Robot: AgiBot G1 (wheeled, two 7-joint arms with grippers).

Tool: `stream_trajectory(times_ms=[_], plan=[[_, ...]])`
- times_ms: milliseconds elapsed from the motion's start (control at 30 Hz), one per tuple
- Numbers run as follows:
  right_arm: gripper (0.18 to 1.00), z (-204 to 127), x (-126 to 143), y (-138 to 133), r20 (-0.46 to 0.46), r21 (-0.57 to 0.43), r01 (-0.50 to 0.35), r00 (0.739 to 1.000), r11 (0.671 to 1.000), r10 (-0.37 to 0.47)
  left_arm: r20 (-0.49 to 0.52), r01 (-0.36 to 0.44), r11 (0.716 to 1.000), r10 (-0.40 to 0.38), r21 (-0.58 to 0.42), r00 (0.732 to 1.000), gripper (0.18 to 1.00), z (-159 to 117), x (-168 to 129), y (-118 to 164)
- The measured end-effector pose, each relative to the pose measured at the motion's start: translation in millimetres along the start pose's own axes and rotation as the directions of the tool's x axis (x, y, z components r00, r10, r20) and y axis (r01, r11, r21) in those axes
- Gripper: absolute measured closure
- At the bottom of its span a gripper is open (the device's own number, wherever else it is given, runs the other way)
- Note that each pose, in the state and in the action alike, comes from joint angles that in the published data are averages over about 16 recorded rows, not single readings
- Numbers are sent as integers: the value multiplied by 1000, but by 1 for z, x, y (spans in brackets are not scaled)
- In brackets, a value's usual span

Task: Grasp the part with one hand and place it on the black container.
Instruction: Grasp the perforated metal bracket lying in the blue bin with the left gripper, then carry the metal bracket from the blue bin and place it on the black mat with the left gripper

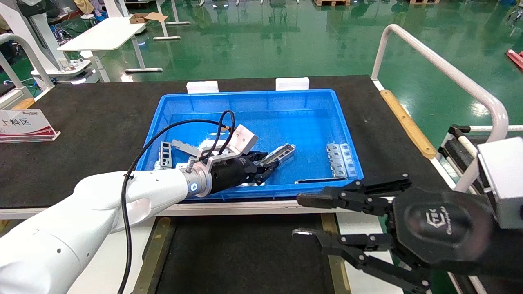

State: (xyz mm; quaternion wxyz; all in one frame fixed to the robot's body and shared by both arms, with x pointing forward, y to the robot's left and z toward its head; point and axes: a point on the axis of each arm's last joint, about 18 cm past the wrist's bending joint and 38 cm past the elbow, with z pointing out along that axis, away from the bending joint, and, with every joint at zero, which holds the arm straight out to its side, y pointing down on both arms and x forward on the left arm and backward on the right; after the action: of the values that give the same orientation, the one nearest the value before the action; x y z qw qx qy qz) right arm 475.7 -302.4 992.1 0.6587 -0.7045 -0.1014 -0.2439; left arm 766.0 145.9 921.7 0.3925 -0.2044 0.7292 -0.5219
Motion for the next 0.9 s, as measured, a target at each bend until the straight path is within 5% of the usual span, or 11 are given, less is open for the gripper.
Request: stream_trajectory(times_ms=[267,600,900], plan=[[834,0,0,0,0,0,0,1000,1000,0,-3,6,1000,-6,2,1000,789,1,3,1],[956,0,0,0,0,0,0,1000,1000,0,12,42,998,-43,49,999,826,1,-2,-16],[985,0,0,0,0,0,0,1000,1000,0,28,72,988,-76,136,997,827,-9,-19,-49]])
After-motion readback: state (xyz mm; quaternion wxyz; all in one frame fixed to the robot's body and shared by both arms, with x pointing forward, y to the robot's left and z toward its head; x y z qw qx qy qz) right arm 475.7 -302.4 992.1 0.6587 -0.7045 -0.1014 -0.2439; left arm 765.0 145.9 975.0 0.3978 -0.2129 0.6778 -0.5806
